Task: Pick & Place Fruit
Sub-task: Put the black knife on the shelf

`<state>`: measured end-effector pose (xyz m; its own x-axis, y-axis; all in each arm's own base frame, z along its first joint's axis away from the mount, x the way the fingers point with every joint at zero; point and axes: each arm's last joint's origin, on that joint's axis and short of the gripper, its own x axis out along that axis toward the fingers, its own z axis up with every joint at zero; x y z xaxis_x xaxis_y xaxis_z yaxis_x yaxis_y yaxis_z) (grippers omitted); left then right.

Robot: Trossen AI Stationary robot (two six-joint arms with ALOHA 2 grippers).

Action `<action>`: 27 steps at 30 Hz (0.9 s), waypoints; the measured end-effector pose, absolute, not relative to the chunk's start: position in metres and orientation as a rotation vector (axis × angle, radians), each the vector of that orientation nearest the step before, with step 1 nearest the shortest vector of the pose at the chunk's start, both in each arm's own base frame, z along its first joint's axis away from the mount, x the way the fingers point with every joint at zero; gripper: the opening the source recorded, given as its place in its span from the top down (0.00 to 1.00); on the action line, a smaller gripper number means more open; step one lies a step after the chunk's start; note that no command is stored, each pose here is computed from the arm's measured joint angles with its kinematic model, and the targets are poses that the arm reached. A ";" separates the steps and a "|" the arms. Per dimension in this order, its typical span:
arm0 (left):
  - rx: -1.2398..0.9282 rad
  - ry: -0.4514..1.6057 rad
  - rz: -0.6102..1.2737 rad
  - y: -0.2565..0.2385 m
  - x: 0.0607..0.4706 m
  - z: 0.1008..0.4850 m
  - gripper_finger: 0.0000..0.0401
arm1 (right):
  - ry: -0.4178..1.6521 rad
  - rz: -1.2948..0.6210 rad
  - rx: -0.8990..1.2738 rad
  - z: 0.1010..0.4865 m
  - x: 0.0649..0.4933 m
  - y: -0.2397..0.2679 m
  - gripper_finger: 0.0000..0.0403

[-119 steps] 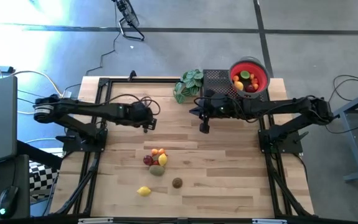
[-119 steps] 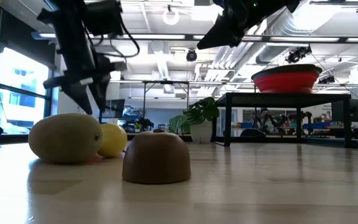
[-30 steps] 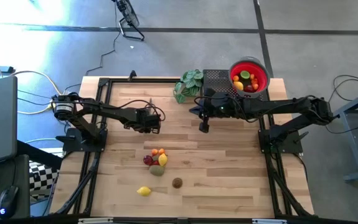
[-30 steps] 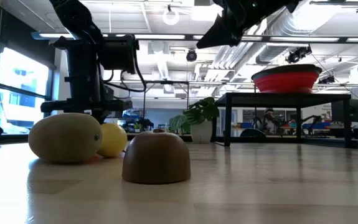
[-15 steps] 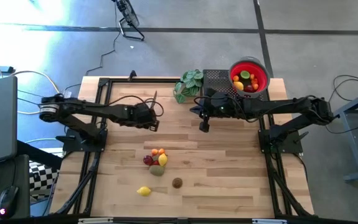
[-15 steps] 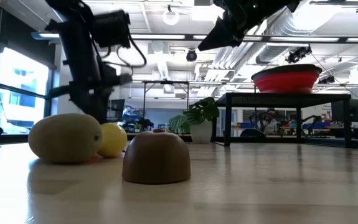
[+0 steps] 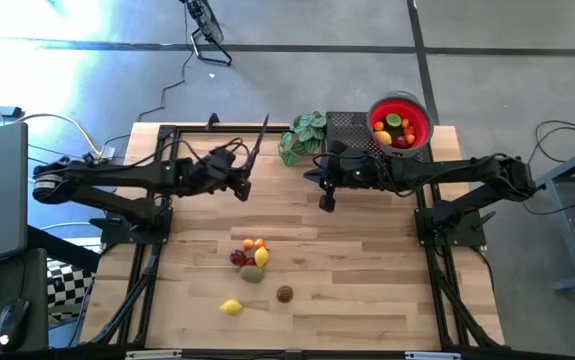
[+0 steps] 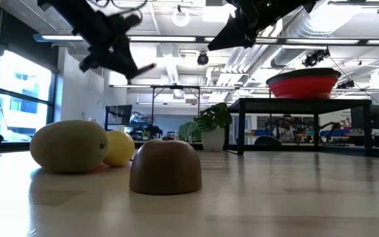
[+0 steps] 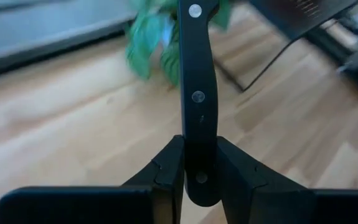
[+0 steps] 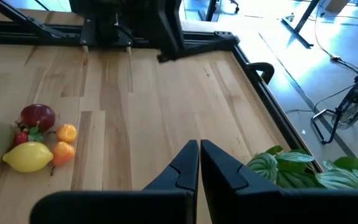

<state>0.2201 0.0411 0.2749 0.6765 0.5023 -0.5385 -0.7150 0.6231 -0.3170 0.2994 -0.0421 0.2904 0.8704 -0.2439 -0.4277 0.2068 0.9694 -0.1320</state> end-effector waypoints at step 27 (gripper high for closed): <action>-0.203 0.142 0.393 0.084 0.206 0.324 0.83 | 0.283 -0.298 -0.143 0.307 0.305 -0.045 0.98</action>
<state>0.2063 0.0841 0.3240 0.9141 0.3652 -0.1761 -0.3936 0.9037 -0.1688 0.3049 -0.0447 0.3073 0.9167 -0.3089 -0.2536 0.2690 0.9461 -0.1802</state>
